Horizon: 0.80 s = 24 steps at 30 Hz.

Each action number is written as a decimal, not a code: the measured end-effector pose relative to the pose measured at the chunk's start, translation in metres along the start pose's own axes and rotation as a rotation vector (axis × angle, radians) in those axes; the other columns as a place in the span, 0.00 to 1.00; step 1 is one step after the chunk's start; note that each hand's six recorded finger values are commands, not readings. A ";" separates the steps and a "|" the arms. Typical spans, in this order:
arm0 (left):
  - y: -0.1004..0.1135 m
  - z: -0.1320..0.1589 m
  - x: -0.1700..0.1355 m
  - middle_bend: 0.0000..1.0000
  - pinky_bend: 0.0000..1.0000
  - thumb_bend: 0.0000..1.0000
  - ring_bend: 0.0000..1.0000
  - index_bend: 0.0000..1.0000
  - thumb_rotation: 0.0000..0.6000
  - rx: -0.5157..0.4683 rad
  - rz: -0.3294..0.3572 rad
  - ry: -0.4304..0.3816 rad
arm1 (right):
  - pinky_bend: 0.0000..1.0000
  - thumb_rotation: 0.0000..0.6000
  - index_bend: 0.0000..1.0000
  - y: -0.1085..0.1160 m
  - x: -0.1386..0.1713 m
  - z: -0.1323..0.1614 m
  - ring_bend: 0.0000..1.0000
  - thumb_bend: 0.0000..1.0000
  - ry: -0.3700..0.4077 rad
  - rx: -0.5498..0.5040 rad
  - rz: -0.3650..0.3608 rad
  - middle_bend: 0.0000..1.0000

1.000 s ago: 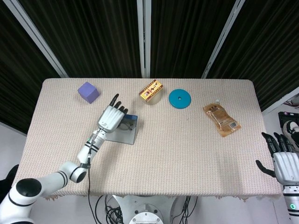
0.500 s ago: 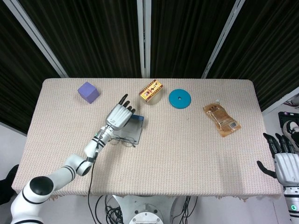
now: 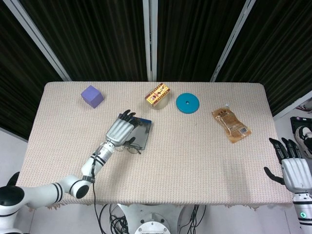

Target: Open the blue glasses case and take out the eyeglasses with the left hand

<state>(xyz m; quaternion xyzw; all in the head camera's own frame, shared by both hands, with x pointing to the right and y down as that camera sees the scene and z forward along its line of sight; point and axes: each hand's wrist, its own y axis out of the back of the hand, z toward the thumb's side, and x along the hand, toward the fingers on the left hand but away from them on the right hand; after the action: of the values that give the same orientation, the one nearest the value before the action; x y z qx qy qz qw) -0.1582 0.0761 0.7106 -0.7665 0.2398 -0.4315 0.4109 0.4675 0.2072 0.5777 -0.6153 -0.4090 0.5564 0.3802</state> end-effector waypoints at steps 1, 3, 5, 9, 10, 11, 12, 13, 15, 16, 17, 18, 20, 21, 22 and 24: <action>-0.001 0.001 -0.005 0.23 0.00 0.35 0.06 0.35 1.00 -0.002 -0.015 0.003 | 0.00 1.00 0.00 0.000 -0.001 0.000 0.00 0.19 0.002 -0.001 0.001 0.14; -0.006 0.001 -0.016 0.23 0.00 0.36 0.06 0.35 1.00 0.009 -0.052 0.019 | 0.00 1.00 0.00 -0.002 -0.002 0.001 0.00 0.19 0.008 -0.002 0.005 0.14; -0.012 -0.003 -0.022 0.23 0.00 0.36 0.06 0.36 1.00 0.027 -0.083 0.044 | 0.00 1.00 0.00 -0.003 -0.004 0.003 0.00 0.19 0.017 -0.004 0.007 0.14; -0.026 -0.010 -0.031 0.23 0.00 0.36 0.06 0.37 1.00 0.042 -0.143 0.105 | 0.00 1.00 0.00 -0.003 -0.005 0.003 0.00 0.19 0.022 -0.004 0.008 0.14; -0.029 -0.010 -0.033 0.23 0.00 0.36 0.06 0.37 1.00 0.041 -0.154 0.114 | 0.00 1.00 0.00 -0.003 -0.005 0.003 0.00 0.19 0.022 -0.004 0.009 0.14; -0.031 -0.010 -0.034 0.23 0.00 0.36 0.06 0.37 1.00 0.042 -0.162 0.121 | 0.00 1.00 0.00 -0.003 -0.006 0.003 0.00 0.19 0.023 -0.004 0.009 0.14; -0.034 -0.010 -0.035 0.23 0.00 0.36 0.06 0.37 1.00 0.044 -0.169 0.128 | 0.00 1.00 0.00 -0.003 -0.006 0.003 0.00 0.19 0.022 -0.005 0.010 0.14; -0.035 -0.009 -0.035 0.23 0.00 0.36 0.06 0.37 1.00 0.045 -0.174 0.133 | 0.00 1.00 0.00 -0.003 -0.006 0.002 0.00 0.19 0.022 -0.005 0.011 0.14; -0.038 -0.008 -0.036 0.23 0.00 0.36 0.06 0.37 1.00 0.046 -0.182 0.143 | 0.00 1.00 0.00 -0.004 -0.006 0.002 0.00 0.19 0.022 -0.007 0.012 0.14; -0.039 -0.007 -0.036 0.23 0.00 0.36 0.06 0.38 1.00 0.044 -0.184 0.147 | 0.00 1.00 0.00 -0.004 -0.006 0.002 0.00 0.19 0.022 -0.007 0.012 0.14; -0.040 -0.006 -0.036 0.23 0.00 0.36 0.06 0.38 1.00 0.043 -0.185 0.150 | 0.00 1.00 0.00 -0.004 -0.006 0.002 0.00 0.19 0.022 -0.007 0.014 0.14; -0.041 -0.005 -0.035 0.23 0.00 0.36 0.06 0.38 1.00 0.043 -0.185 0.152 | 0.00 1.00 0.00 -0.005 -0.006 0.002 0.00 0.19 0.021 -0.008 0.014 0.14; -0.041 -0.005 -0.034 0.23 0.00 0.36 0.06 0.38 1.00 0.041 -0.185 0.156 | 0.00 1.00 0.00 -0.005 -0.006 0.002 0.00 0.19 0.020 -0.008 0.016 0.14; -0.042 -0.005 -0.034 0.24 0.00 0.36 0.06 0.39 1.00 0.039 -0.186 0.159 | 0.00 1.00 0.00 -0.005 -0.006 0.001 0.00 0.19 0.020 -0.008 0.016 0.14; -0.042 -0.005 -0.033 0.24 0.00 0.36 0.06 0.39 1.00 0.039 -0.187 0.160 | 0.00 1.00 0.00 -0.005 -0.006 0.001 0.00 0.19 0.019 -0.008 0.016 0.14; -0.043 -0.005 -0.032 0.24 0.00 0.36 0.06 0.40 1.00 0.037 -0.188 0.163 | 0.00 1.00 0.00 -0.005 -0.006 0.001 0.00 0.19 0.018 -0.007 0.016 0.14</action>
<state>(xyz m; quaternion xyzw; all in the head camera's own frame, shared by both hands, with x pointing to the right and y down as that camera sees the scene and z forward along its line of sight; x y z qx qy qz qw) -0.1779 0.1205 0.7333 -0.7402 0.1913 -0.5336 0.3617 0.4660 0.2036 0.5841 -0.6248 -0.4026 0.5524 0.3774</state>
